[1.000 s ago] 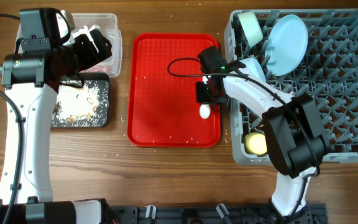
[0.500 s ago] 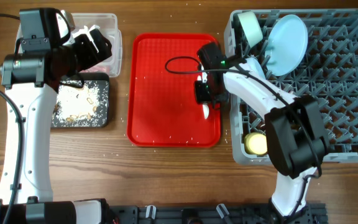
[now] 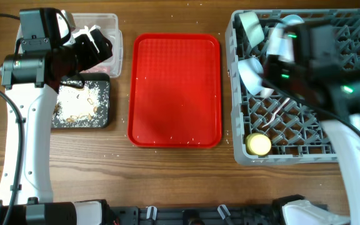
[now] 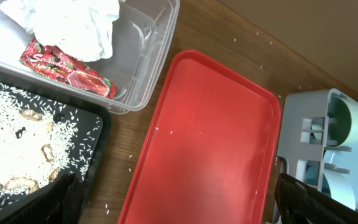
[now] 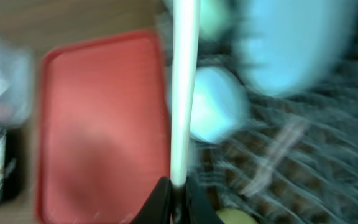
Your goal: Sort waste into correct bins and load items into the dishwasher rack
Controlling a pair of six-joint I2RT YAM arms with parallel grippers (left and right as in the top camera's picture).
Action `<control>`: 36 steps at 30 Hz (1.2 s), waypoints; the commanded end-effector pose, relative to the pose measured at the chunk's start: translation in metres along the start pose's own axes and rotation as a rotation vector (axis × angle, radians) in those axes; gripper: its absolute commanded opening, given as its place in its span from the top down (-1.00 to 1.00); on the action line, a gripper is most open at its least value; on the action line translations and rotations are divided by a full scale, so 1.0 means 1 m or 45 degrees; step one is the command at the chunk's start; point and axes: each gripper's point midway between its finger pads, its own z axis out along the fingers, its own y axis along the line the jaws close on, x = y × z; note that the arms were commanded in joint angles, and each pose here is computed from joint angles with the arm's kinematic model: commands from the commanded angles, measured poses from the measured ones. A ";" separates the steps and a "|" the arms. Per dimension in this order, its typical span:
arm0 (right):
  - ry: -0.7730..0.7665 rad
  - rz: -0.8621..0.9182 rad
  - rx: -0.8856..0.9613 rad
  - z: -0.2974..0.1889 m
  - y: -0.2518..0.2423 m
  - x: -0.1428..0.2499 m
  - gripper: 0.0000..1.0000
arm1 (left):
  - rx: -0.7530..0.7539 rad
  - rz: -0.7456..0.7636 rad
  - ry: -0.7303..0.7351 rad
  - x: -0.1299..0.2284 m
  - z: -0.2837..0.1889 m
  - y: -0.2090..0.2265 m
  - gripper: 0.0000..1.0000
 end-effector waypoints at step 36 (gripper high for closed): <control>0.026 0.182 0.209 0.020 -0.079 0.033 0.43 | -0.017 0.003 -0.011 -0.004 0.001 0.004 -0.99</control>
